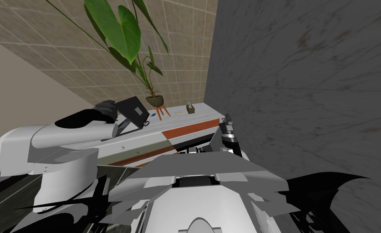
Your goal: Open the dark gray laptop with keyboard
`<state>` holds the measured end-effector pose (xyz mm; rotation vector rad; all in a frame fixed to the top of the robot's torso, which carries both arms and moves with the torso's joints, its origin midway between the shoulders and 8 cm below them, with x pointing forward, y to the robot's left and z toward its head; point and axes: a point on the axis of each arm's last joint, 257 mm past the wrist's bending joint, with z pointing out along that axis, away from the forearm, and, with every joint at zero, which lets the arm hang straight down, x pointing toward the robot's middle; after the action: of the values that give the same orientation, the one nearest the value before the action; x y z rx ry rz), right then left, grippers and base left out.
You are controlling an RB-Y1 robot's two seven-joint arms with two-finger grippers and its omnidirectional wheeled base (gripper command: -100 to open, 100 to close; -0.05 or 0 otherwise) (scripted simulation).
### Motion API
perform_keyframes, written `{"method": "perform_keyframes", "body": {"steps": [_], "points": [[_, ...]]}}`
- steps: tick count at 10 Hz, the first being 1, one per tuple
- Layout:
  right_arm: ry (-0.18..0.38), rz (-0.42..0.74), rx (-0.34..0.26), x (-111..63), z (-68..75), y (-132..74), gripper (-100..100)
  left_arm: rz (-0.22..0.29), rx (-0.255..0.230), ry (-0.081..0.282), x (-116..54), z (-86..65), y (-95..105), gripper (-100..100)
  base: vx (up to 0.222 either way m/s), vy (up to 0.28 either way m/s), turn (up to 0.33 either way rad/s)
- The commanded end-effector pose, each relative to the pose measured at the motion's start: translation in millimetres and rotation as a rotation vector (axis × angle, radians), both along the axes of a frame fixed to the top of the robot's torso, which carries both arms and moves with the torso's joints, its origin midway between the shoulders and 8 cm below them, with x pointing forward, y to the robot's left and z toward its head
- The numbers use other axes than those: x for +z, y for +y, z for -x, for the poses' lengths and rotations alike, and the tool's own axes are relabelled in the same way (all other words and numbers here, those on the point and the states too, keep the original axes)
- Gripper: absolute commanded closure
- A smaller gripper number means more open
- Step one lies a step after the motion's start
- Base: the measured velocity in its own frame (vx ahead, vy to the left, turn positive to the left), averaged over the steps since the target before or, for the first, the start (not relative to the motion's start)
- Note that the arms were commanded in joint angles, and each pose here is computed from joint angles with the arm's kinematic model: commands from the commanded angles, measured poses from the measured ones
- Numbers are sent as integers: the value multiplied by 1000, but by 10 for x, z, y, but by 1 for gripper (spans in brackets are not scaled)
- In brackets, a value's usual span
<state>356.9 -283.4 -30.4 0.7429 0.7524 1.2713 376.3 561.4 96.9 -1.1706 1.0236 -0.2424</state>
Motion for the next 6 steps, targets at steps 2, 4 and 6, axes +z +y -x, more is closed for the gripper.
{"method": "perform_keyframes", "body": {"steps": [2, 4, 6], "points": [[0, 0, 0, 0, 0, -1, 0, -6, 3, -1, 54, 22, -2, -100, 30, 14, -12], [0, 0, 0, 0, 0, -1, 0, 65, 6, -33, 37, 32, 34, 100, -6, 8, -24], [0, 0, 0, 0, 0, -1, 0, 136, 6, -67, 14, 35, 64, 100, -26, 28, -72]]}}
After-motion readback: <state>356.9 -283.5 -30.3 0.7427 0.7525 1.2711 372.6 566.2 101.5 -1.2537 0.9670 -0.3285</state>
